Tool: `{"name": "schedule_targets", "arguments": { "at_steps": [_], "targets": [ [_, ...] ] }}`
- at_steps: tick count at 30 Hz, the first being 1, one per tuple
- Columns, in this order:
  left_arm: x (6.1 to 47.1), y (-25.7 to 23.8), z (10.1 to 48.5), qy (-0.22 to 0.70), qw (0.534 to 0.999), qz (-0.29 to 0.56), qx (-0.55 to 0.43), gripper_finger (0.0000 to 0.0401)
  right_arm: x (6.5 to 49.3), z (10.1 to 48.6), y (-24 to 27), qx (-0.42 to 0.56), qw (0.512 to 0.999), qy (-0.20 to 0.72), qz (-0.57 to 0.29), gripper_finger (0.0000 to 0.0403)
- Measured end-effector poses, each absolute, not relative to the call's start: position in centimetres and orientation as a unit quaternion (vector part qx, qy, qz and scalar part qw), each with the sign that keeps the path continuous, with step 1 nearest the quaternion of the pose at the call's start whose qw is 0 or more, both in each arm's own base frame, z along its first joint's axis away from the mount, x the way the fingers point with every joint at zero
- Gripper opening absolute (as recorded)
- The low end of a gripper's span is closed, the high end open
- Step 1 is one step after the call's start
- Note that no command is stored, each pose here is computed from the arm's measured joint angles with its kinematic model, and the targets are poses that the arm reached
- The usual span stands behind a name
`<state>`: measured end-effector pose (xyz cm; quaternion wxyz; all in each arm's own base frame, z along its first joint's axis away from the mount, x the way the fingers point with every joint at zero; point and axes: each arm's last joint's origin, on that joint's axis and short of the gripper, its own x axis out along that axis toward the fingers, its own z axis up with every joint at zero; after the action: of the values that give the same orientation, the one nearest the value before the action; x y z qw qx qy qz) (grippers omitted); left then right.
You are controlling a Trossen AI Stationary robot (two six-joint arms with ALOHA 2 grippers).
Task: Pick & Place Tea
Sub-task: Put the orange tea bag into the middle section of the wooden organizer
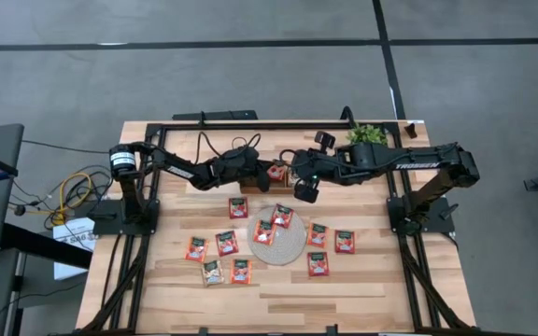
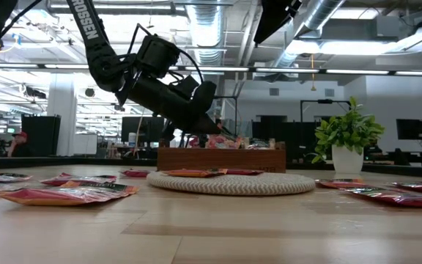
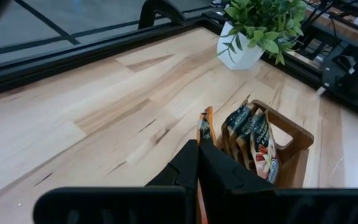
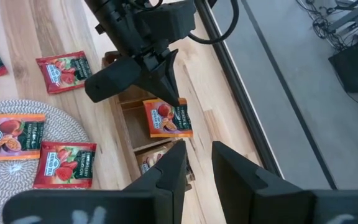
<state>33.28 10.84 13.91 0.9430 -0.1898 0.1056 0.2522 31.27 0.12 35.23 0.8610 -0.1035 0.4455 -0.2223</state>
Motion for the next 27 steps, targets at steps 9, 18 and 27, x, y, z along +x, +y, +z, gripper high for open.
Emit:
{"name": "schedule_targets", "arguments": {
  "at_steps": [9,18,27],
  "targets": [
    [33.28,10.85,13.91,0.105,0.943,0.252,-0.191,0.0,31.33,35.27,0.12,-0.103,0.863,0.442,-0.223,0.007],
    [33.28,10.85,13.91,0.111,0.947,0.25,-0.168,0.0043,31.34,35.28,0.11,-0.102,0.863,0.442,-0.223,0.007],
    [33.26,10.84,14.02,0.112,0.948,0.249,-0.162,0.0122,31.33,35.28,0.12,-0.102,0.863,0.442,-0.223,0.007]
  ]
}}
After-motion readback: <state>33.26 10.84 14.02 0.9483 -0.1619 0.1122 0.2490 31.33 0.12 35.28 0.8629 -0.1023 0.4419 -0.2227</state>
